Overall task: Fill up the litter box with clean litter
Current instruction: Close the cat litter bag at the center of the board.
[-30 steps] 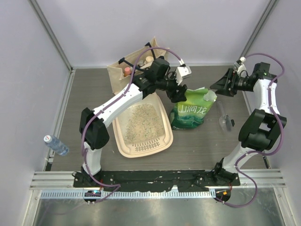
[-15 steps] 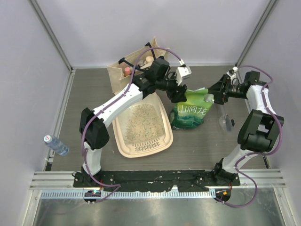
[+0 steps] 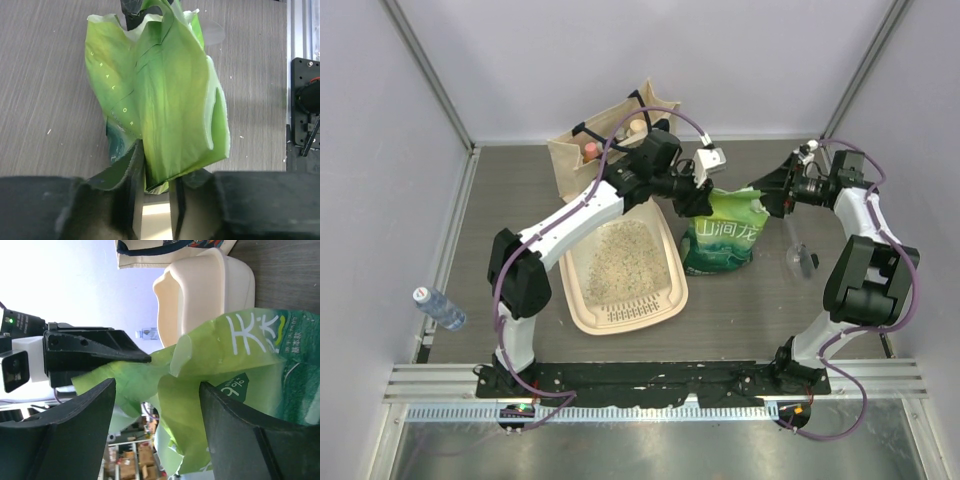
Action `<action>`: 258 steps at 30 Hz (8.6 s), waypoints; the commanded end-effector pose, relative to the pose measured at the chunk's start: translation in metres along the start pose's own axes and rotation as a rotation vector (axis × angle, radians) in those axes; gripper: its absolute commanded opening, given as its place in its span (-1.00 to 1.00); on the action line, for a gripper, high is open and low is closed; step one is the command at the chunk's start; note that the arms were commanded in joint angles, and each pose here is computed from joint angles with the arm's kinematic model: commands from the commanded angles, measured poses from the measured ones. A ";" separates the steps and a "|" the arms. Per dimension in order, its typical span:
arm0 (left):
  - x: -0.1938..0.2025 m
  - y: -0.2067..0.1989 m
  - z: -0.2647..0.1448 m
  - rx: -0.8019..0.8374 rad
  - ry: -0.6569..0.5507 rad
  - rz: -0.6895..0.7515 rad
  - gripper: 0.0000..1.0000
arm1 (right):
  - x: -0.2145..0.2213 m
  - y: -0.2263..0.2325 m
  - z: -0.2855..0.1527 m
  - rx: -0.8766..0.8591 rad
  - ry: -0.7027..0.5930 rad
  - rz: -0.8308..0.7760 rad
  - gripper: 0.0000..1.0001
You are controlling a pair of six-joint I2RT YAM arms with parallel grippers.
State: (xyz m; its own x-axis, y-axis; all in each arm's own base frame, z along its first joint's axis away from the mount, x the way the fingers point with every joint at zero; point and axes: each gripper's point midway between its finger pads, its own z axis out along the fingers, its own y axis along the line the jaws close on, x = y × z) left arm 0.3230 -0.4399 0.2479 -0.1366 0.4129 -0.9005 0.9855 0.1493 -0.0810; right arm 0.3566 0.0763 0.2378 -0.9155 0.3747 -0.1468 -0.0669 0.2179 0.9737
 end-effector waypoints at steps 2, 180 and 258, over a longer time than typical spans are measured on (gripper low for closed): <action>-0.034 -0.011 -0.016 0.011 -0.089 0.059 -0.73 | -0.025 0.009 -0.022 -0.030 -0.061 -0.201 0.48; -0.022 -0.001 0.020 0.119 -0.242 -0.234 0.99 | 0.030 -0.046 0.007 -0.151 0.134 -0.503 0.19; 0.006 0.021 0.003 0.101 -0.062 -0.010 -1.00 | 0.039 -0.067 -0.055 0.174 0.334 -1.039 0.07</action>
State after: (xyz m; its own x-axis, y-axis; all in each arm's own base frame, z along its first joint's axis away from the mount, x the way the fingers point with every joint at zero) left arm 0.3384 -0.4450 0.2264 -0.1583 0.3601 -0.9194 0.9873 0.0682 -0.1433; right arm 0.3549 -0.0064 0.1658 -0.5375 -0.1956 -0.8203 -0.7665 0.5189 0.3785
